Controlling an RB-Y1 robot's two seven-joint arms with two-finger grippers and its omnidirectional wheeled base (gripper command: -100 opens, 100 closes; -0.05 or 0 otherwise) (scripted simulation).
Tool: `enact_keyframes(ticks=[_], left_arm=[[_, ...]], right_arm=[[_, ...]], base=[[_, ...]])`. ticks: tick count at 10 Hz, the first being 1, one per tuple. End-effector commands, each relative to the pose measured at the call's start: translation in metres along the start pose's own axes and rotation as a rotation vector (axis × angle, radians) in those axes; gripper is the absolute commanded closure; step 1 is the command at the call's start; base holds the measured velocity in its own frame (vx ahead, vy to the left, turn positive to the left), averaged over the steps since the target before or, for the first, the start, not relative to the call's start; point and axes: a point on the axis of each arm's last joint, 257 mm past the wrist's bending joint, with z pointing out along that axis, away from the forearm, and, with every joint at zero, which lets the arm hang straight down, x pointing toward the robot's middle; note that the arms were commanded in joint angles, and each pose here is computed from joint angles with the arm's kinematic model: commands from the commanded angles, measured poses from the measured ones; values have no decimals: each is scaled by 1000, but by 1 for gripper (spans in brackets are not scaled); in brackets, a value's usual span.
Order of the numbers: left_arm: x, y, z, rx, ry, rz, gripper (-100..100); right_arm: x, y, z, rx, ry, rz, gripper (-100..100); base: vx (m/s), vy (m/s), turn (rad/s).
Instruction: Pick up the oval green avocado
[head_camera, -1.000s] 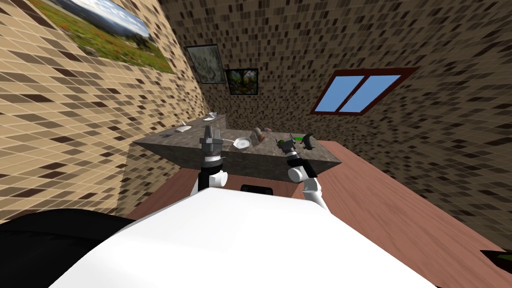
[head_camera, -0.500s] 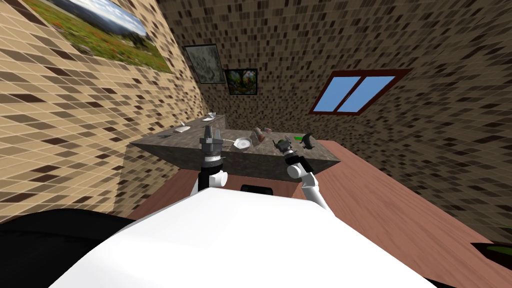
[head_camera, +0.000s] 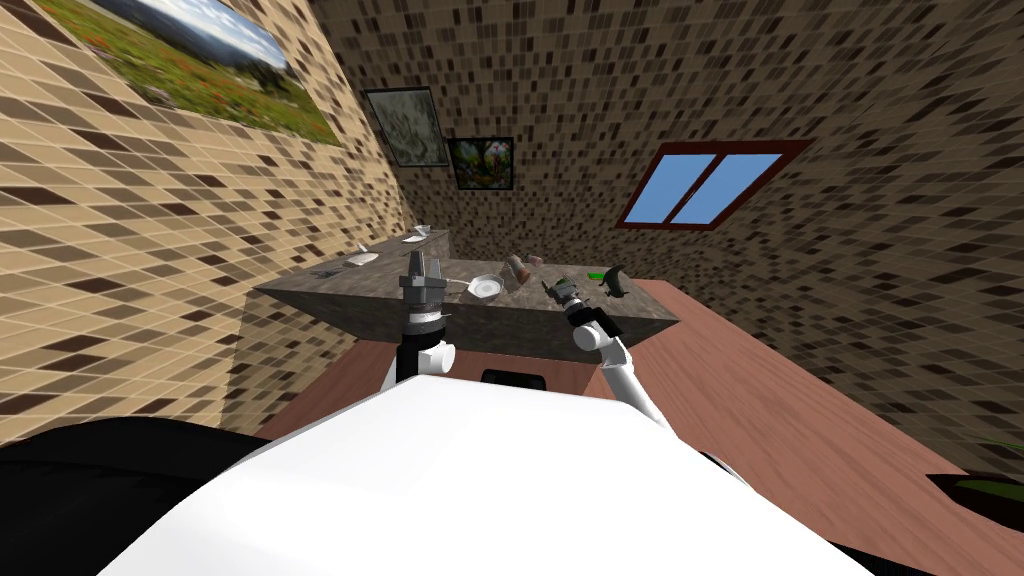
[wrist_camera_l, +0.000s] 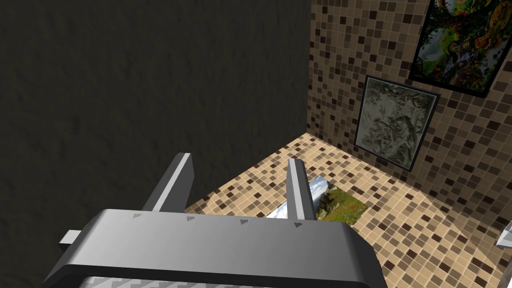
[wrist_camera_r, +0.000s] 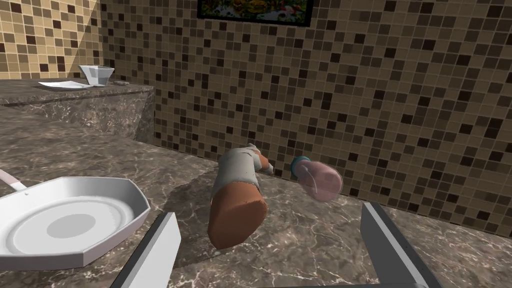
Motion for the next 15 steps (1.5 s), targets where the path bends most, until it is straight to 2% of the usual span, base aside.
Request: enact_keyframes(ticks=[1, 2, 3, 5, 6, 8, 9, 11, 12, 13, 14, 15], left_arm=[[0, 0, 0, 0, 0, 0, 0], [0, 0, 0, 0, 0, 0, 0], [0, 0, 0, 0, 0, 0, 0], [0, 0, 0, 0, 0, 0, 0], [0, 0, 0, 0, 0, 0, 0], [0, 0, 0, 0, 0, 0, 0], [0, 0, 0, 0, 0, 0, 0], [0, 0, 0, 0, 0, 0, 0], [0, 0, 0, 0, 0, 0, 0], [0, 0, 0, 0, 0, 0, 0], [0, 0, 0, 0, 0, 0, 0], [0, 0, 0, 0, 0, 0, 0]], right_arm=[[-9, -2, 4, 18, -28, 57, -100], [-9, -2, 4, 18, -28, 67, -100], [-24, -7, 12, 49, -79, 121, -100], [-24, -7, 12, 48, -80, 156, -100], [-38, -10, 18, 74, -133, 212, -100], [-38, -10, 18, 72, -135, 244, -100], [-52, -12, 24, 92, -190, 298, -100], [-52, -12, 24, 89, -191, 330, -100], [-65, -13, 29, 103, -247, 381, -100], [-65, -13, 29, 100, -248, 407, -100], [-77, -12, 34, 109, -299, 446, -100], [-78, -13, 33, 107, -305, 475, -100]], base=[[1, 23, -30], [2, 12, 3], [8, 20, -49], [6, 14, -13], [10, 12, -48], [10, 9, -14], [13, 8, -47], [13, 6, -11], [22, -1, -50], [22, 2, -25], [25, -5, -45], [28, -2, -20]])
